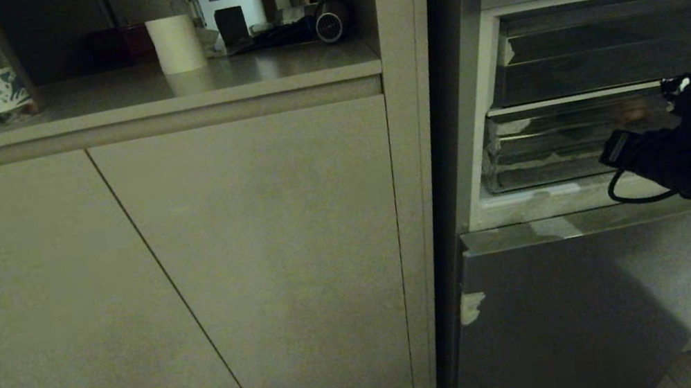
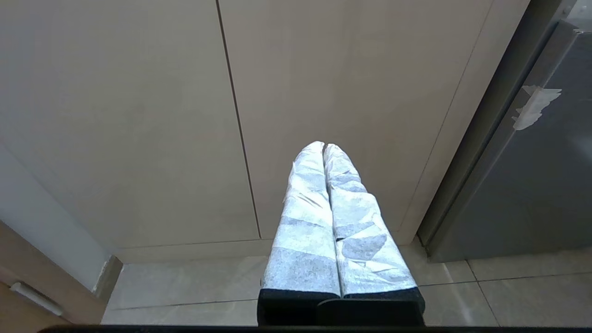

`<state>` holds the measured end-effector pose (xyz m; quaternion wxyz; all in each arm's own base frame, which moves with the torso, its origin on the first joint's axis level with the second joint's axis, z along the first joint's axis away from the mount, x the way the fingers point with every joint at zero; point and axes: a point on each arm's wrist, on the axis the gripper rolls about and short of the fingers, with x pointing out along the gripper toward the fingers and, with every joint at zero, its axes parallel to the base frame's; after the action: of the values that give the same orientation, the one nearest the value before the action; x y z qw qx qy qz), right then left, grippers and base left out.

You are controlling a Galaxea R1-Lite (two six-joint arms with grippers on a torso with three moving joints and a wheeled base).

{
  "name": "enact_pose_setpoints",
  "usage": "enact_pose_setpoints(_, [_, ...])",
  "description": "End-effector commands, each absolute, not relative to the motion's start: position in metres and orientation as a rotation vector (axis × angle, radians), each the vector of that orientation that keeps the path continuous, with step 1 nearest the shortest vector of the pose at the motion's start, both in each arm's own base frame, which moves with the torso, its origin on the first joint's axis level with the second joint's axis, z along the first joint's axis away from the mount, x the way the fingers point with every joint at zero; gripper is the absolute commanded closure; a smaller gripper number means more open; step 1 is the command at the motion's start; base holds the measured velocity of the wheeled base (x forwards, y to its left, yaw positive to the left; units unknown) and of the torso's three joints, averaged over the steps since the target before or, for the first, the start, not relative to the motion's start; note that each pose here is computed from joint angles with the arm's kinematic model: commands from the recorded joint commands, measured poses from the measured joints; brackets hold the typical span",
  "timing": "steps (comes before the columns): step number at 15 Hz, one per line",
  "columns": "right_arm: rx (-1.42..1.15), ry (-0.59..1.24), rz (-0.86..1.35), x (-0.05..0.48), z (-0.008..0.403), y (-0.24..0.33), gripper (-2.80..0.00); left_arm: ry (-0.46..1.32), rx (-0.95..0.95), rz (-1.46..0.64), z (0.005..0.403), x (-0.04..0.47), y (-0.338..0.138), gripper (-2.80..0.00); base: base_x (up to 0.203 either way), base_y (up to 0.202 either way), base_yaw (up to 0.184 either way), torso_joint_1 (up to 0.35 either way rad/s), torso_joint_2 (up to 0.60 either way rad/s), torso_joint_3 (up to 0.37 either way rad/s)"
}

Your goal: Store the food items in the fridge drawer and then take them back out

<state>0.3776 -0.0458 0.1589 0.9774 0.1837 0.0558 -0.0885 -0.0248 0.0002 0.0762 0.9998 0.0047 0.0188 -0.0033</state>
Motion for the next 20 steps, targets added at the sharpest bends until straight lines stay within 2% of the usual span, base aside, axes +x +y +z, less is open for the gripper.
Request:
enact_pose_setpoints(1, [0.373, 0.130, -0.183, 0.377, 0.150, -0.046, 0.00, 0.040, 0.009, -0.006, 0.076, -0.025, 0.000, 0.00, 0.000, 0.000, 0.000, 0.000, 0.00, 0.000])
enact_pose_setpoints(7, [0.366, 0.081, -0.181, 0.309, 0.180, -0.039, 0.00, 0.039, 0.009, -0.006, 0.076, -0.025, 0.000, 0.00, 0.000, 0.000, 0.000, 0.000, 0.00, 0.000])
enact_pose_setpoints(13, [0.350, -0.029, -0.229, 0.170, 0.208, -0.024, 0.00, 0.040, 0.009, -0.006, 0.076, -0.025, 0.000, 0.00, 0.000, 0.000, 0.000, 0.000, 0.00, 0.000])
enact_pose_setpoints(15, [0.349, -0.039, -0.248, 0.128, 0.201, -0.019, 0.00, 0.040, 0.009, -0.006, 0.076, -0.025, 0.000, 0.00, 0.000, 0.000, 0.000, 0.000, 0.00, 0.000])
enact_pose_setpoints(17, [0.326, 0.018, -0.274, 0.092, 0.168, -0.015, 0.00, 0.040, 0.009, -0.006, 0.076, -0.025, 0.000, 0.00, 0.000, 0.000, 0.000, 0.000, 0.00, 0.000])
enact_pose_setpoints(20, [0.223, 0.028, -0.254, 0.073, 0.142, -0.013, 0.00, 0.039, 0.009, -0.006, 0.076, -0.025, 0.000, 0.00, 0.000, 0.000, 0.000, 0.000, 0.00, 0.000])
